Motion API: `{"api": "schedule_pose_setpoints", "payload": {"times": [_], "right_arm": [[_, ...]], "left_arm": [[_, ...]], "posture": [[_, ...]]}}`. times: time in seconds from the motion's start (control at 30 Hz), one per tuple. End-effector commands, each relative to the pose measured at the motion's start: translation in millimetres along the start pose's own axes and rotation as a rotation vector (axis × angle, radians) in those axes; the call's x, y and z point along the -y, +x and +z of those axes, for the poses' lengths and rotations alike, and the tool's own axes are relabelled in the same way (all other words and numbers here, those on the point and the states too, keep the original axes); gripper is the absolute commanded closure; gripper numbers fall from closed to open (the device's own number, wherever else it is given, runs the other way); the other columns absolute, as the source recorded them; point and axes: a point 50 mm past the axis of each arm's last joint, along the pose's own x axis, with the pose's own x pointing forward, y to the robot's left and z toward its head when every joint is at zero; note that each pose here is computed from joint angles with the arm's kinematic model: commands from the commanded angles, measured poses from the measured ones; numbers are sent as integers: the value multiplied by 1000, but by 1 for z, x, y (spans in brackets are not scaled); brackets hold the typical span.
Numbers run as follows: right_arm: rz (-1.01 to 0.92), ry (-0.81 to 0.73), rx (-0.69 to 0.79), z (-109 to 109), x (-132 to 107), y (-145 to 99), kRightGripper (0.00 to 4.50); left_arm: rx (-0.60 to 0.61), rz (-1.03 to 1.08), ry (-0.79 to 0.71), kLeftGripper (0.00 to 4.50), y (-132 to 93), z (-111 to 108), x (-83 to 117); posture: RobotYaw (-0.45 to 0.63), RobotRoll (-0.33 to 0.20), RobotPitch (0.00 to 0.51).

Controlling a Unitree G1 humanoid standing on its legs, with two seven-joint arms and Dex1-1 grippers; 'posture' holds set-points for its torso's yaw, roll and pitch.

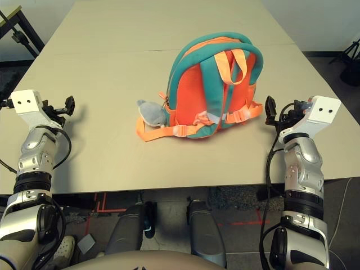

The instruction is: Put the pencil case into the backpack and zip it.

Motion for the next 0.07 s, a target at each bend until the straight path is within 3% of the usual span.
{"api": "schedule_pose_setpoints", "payload": {"times": [0.03,0.07], "right_arm": [[-21,-8,-3,-4,2,-2,44],[-24,-8,-2,-4,2,-2,44]], "left_arm": [[-19,-3,17,0,0,-4,0],[-20,-6,18,0,0,-4,1]], "posture": [[-98,0,162],[-101,0,161]]}}
